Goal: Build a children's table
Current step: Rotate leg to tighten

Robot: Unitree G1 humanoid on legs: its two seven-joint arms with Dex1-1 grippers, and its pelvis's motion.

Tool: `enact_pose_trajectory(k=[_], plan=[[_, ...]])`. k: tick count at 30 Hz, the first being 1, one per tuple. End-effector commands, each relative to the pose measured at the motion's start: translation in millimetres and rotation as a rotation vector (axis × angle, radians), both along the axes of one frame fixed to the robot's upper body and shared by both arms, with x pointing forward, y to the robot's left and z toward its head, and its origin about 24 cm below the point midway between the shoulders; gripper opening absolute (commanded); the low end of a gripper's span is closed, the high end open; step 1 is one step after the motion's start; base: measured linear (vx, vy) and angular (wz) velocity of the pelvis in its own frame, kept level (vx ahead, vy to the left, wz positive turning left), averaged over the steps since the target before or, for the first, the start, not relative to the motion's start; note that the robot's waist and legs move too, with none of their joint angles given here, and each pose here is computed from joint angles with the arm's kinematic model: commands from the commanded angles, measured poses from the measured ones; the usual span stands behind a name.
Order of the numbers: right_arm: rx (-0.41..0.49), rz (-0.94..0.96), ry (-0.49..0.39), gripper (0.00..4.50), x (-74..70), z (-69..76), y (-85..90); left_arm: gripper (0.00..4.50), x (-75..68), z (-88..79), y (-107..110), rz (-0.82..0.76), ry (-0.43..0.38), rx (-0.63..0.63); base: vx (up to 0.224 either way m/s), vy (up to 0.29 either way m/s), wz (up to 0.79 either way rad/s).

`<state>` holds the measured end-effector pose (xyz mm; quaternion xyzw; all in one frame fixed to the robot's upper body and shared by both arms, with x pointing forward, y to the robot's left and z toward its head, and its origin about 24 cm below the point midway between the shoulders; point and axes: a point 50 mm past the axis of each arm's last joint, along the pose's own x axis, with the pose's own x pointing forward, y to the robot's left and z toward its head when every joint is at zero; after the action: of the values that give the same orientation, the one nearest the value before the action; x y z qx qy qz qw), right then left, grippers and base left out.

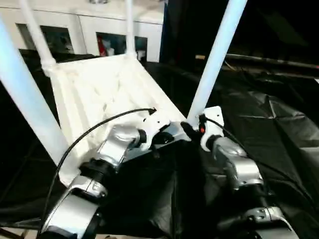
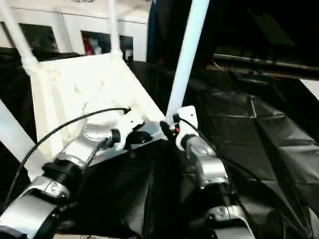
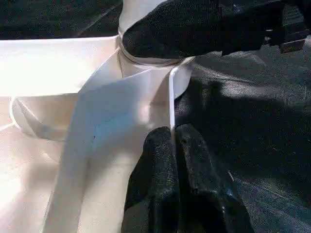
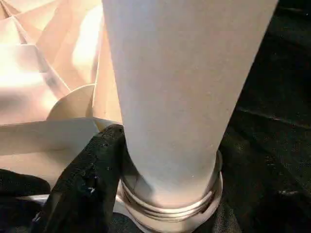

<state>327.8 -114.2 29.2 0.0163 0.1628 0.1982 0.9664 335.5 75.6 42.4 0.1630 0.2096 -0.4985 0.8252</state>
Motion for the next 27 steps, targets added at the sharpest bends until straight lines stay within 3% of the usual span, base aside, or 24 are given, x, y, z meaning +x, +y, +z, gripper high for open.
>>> enact_pose_trajectory(k=[1,7,11,14,23,24,27], plan=[[-0.013,0.146,0.064,3.21,-10.9,-15.0,28.9,0.00,-9.7,-3.3,-25,-0.070,0.010,-0.050,0.000,0.000,0.00],[-0.025,0.252,0.012,3.71,-11.2,-7.7,17.7,0.00,-11.1,0.5,-14,-0.133,-0.001,-0.075,0.000,0.000,0.00],[-0.096,0.506,-0.021,3.71,-22.5,-1.4,-5.2,0.00,-19.4,3.3,10,-0.269,0.055,-0.089,0.000,0.000,0.00],[-0.085,0.646,-0.003,3.71,-31.4,3.5,-20.6,0.00,-23.7,5.4,28,-0.327,0.101,-0.077,0.000,0.000,0.00],[-0.061,0.772,0.029,3.71,-36.3,14.1,-41.3,0.00,-27.7,7.7,49,-0.367,0.158,-0.059,0.000,0.000,0.00],[-0.060,0.774,0.029,3.36,-36.3,14.5,-41.6,0.00,-27.6,7.8,50,-0.367,0.160,-0.059,0.000,0.000,0.00],[-0.050,0.783,0.033,3.36,-36.4,14.7,-40.0,0.00,-27.1,8.5,50,-0.365,0.158,-0.062,0.000,0.000,0.00]])
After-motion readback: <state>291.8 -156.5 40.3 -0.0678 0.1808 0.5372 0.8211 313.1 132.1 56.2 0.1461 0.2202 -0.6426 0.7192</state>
